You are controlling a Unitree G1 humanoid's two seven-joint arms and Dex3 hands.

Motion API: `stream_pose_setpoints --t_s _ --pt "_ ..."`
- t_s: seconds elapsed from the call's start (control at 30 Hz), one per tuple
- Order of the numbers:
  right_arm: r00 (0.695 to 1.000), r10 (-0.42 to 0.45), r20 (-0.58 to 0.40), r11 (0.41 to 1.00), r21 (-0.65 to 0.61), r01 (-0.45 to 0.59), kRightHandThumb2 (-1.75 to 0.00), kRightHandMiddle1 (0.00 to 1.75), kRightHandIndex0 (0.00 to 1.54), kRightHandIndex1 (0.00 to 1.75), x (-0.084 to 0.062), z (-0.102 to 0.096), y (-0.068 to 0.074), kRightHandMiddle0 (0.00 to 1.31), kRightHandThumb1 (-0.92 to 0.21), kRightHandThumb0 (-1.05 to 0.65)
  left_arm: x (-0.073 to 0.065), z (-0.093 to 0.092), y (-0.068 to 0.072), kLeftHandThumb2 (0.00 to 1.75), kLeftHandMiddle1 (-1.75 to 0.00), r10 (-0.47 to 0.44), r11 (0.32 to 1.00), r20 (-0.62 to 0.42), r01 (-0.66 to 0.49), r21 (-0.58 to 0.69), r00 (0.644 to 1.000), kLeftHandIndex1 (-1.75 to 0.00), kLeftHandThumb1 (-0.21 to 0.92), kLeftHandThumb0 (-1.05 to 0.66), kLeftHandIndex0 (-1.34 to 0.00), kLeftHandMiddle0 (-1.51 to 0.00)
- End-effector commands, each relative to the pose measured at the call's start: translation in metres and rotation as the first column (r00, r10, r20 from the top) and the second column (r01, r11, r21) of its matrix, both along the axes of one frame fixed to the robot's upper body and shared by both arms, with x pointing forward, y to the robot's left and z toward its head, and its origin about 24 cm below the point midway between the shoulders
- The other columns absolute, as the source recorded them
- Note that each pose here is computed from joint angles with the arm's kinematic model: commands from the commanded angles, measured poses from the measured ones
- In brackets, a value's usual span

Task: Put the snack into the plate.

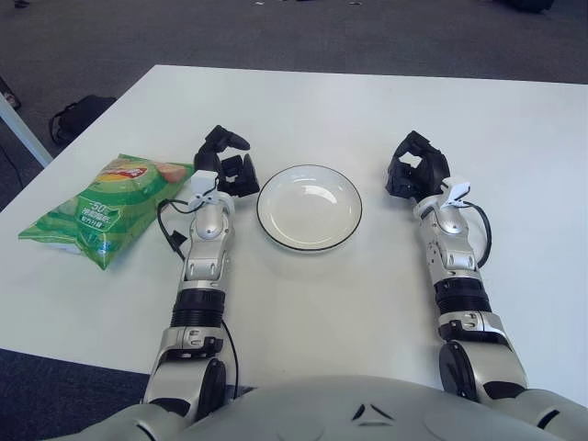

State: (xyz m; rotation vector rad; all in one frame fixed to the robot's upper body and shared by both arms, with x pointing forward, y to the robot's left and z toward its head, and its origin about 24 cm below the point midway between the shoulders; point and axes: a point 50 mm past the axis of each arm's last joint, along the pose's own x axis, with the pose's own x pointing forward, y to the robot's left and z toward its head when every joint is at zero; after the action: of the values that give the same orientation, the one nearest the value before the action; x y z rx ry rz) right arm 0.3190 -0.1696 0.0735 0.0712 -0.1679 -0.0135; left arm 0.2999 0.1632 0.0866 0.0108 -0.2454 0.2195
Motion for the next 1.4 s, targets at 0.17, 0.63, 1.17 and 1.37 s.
stream_pose_setpoints --t_s 0.17,0.63,1.17,1.37 --pt "0.998 -0.017 -0.054 1.000 0.007 0.017 -1.40 1.75 1.30 1.75 -0.007 -0.015 -0.006 0.67 -0.25 -0.51 -0.008 -0.009 0.005 1.41 -1.75 0.011 0.999 -0.041 -0.009 0.031 0.999 -1.75 0.24 -0.52 -0.68 -1.32" --pt "0.999 -0.001 -0.044 1.000 -0.012 0.000 -1.41 1.75 1.31 1.75 -0.006 -0.017 -0.007 0.68 -0.24 -0.51 -0.039 0.050 0.009 1.32 -1.75 0.091 0.995 0.131 -0.096 0.029 0.987 -1.75 0.31 -0.49 -0.62 -1.28" --pt "0.997 0.076 -0.006 0.994 -0.083 -0.076 -1.39 1.75 1.30 1.75 0.001 -0.014 0.001 0.67 -0.25 -0.51 -0.065 0.073 0.025 1.28 -1.75 0.320 0.762 0.377 -0.473 0.442 0.869 -1.75 0.34 -0.48 -0.60 -1.22" --pt "0.994 0.106 -0.001 0.990 -0.090 -0.105 -1.39 1.75 1.29 1.75 0.007 -0.013 0.003 0.67 -0.25 -0.51 -0.072 0.077 0.023 1.31 -1.75 0.336 0.708 0.393 -0.505 0.494 0.856 -1.75 0.32 -0.49 -0.61 -1.23"
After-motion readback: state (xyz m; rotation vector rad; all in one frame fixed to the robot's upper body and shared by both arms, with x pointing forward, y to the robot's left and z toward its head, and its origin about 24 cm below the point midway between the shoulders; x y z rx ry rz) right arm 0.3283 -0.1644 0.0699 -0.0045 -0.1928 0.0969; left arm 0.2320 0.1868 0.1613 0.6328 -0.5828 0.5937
